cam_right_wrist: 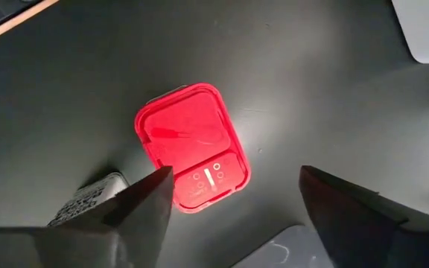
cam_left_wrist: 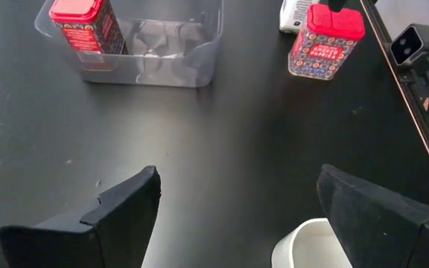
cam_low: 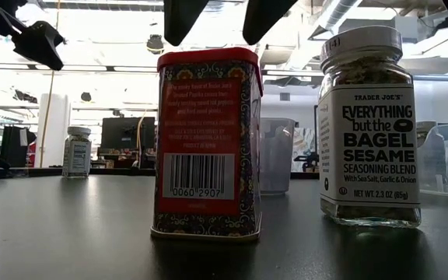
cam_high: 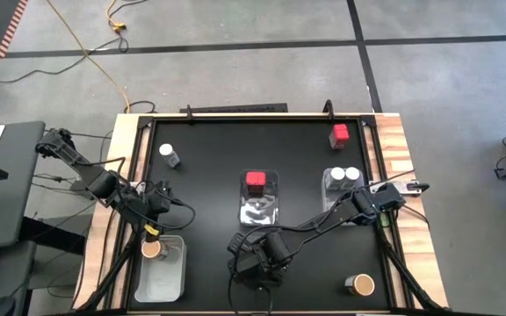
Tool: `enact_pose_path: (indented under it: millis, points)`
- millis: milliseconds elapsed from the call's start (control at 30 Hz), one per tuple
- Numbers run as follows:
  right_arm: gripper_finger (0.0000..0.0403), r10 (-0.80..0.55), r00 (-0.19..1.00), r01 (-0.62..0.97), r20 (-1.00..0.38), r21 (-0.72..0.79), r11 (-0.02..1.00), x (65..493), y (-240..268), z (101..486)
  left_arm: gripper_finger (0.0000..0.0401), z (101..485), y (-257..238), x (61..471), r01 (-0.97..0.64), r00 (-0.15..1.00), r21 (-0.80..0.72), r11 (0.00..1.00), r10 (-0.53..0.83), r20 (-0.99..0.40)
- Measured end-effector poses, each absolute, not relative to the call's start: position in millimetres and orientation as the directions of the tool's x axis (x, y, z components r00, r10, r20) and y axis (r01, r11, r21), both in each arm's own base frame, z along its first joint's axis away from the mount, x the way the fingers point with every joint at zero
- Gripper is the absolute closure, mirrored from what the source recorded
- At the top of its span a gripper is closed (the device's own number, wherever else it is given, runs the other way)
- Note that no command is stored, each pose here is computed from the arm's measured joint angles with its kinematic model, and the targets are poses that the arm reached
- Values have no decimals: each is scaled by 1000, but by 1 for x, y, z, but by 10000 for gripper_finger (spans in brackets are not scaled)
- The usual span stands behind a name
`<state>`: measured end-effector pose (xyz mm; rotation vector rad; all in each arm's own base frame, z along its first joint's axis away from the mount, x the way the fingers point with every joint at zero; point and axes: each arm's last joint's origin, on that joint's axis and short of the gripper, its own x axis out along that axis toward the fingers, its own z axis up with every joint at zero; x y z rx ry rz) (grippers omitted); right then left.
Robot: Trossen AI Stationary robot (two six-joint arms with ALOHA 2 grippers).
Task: Sort spices by type
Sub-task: Put the red seasoning can into the black bin
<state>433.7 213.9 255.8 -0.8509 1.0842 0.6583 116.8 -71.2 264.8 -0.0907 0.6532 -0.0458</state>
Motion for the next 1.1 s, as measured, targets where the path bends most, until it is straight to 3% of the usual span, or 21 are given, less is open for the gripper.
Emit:
enact_pose_path:
  millis: [200,400,700,867,1100]
  points:
    - [15,49,340,-769,-939,-247,590,435,210,256,55,264,-71,116,13,789,-93,996,-67,-611]
    - [4,46,338,-732,-940,-232,641,437,206,256,55,264,-71,116,13,788,-92,996,-67,-612]
    - [25,88,284,-922,-955,-247,299,435,208,251,55,264,-71,116,13,786,-89,996,-65,-615]
    - [33,175,262,-942,-949,-212,262,439,213,245,55,264,-70,116,12,784,-87,996,-64,-618]
    - [34,190,278,-939,-942,-224,262,448,217,229,55,264,-70,116,10,785,-86,996,-61,-616]
